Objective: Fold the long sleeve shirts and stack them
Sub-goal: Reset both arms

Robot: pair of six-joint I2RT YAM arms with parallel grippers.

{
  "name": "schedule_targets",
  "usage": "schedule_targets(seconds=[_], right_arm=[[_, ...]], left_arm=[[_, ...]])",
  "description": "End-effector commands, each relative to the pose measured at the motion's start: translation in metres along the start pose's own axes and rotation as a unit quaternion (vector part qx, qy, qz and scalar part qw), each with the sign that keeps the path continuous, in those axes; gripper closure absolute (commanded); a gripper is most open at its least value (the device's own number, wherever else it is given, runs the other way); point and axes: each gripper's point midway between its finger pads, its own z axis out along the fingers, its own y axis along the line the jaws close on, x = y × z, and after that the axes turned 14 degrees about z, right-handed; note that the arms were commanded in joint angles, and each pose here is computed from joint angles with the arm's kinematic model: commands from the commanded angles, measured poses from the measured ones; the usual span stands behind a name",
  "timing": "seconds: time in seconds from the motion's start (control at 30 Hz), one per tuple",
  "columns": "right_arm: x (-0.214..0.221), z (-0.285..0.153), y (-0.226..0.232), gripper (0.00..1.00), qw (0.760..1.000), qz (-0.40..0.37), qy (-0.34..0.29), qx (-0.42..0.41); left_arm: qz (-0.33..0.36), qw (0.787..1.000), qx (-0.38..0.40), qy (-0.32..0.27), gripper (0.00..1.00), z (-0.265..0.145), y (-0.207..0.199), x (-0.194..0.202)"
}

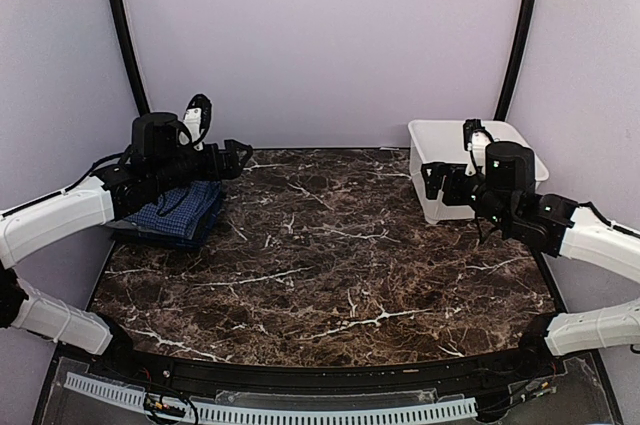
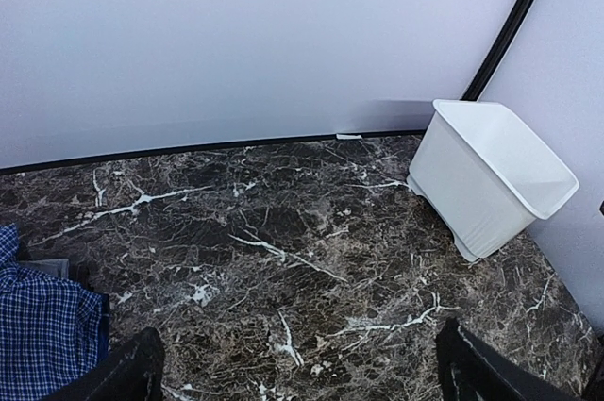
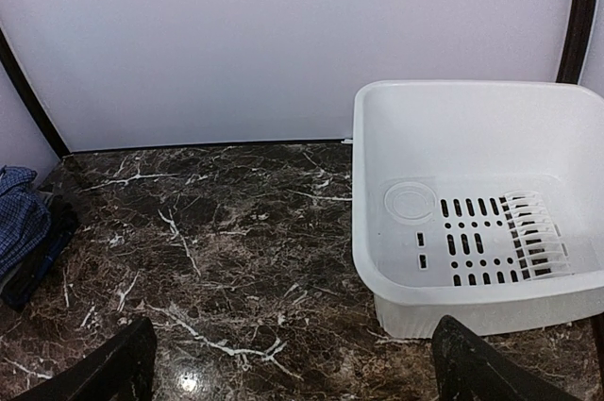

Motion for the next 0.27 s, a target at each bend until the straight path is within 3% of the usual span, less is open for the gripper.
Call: schedule_targets(seconds=[0.0, 0.23], right_arm=[[-0.0161, -0.0014, 0.0048, 0.01, 1.0, 0.013, -0.023, -0.004], [-0.0159, -0.0018, 0.0043, 0.01, 1.0, 0.012, -0.023, -0.004]], left_arm=[[0.004, 1.0, -0.001, -0.02, 0.01, -0.0068, -0.0006, -0.0084], [0.003, 1.0, 0.002, -0.016, 0.01, -0.0062, -0.0016, -0.006]])
